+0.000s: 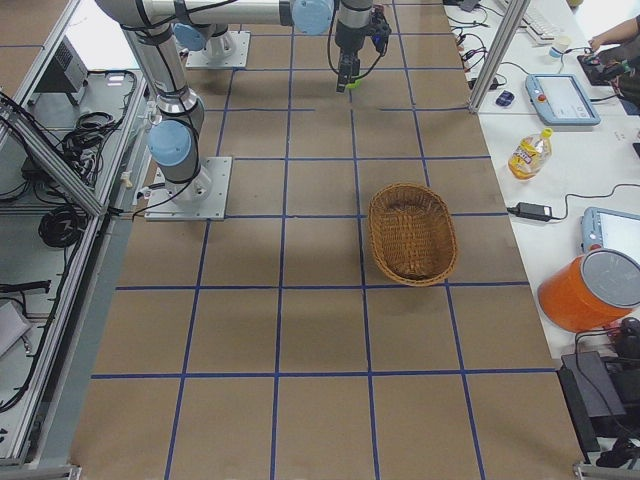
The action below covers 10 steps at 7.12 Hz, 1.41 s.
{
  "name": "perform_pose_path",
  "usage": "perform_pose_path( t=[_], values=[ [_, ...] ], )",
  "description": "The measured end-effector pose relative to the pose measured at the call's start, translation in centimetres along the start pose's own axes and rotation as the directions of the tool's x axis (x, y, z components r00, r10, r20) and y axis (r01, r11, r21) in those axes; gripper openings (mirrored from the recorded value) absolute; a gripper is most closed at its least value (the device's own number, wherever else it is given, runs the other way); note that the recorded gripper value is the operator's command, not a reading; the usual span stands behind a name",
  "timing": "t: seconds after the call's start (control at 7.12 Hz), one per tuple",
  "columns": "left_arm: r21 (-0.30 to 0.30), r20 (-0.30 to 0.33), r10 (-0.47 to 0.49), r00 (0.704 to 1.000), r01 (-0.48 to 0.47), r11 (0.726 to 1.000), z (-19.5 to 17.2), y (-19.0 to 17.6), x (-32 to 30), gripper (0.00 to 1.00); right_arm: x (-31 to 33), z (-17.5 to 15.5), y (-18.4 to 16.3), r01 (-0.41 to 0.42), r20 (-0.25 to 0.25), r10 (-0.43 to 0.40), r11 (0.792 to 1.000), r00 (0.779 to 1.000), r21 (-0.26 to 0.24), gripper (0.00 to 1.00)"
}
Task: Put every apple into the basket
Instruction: 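Carry the green apple with the left gripper to the table center, then release the green apple and move left gripper to red apple while right approaches green apple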
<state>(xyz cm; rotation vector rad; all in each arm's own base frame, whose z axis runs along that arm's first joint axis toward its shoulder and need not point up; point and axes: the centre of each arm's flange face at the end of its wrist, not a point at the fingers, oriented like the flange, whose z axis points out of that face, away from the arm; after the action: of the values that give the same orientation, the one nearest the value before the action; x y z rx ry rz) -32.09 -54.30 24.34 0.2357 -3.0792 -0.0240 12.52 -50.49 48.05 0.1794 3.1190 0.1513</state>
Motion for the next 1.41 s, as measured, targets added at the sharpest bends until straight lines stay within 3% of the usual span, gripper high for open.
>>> perform_pose_path(
  t=[0.14,0.28,0.56,0.7,0.98,1.12,1.41],
  values=[
    [0.01,-0.003,0.009,1.0,-0.009,1.0,1.7,0.4,2.0,0.32,0.0,0.0,0.0,0.0,0.001,0.0,1.0,1.0,0.0,1.0],
    [0.013,-0.004,0.015,1.0,-0.015,1.0,3.7,0.6,3.4,0.99,0.0,0.0,0.0,0.0,0.001,0.0,1.0,1.0,0.0,1.0],
    [0.007,0.001,0.024,1.0,-0.024,1.0,5.8,0.8,4.3,1.0,0.0,0.1,0.0,-0.001,0.001,0.001,1.0,1.0,-0.002,1.0],
    [0.019,-0.006,0.029,1.0,-0.029,0.999,5.0,0.7,4.4,1.0,0.0,0.5,0.2,-0.002,0.0,0.002,1.0,1.0,-0.011,1.0],
    [0.028,-0.028,0.002,1.0,-0.001,1.0,0.2,-1.1,3.3,1.0,0.0,1.7,0.6,-0.009,0.001,0.009,1.0,1.0,-0.024,1.0],
    [0.002,-0.041,-0.013,0.999,0.013,1.0,-3.4,-2.9,1.4,1.0,-0.1,1.9,0.3,-0.009,0.005,0.009,1.0,1.0,-0.007,1.0],
    [-0.074,-0.021,0.081,0.997,-0.082,0.994,-10.4,-6.4,-7.5,1.0,-0.7,3.5,-2.2,-0.01,0.013,0.01,0.999,1.0,0.031,1.0]
  ],
)
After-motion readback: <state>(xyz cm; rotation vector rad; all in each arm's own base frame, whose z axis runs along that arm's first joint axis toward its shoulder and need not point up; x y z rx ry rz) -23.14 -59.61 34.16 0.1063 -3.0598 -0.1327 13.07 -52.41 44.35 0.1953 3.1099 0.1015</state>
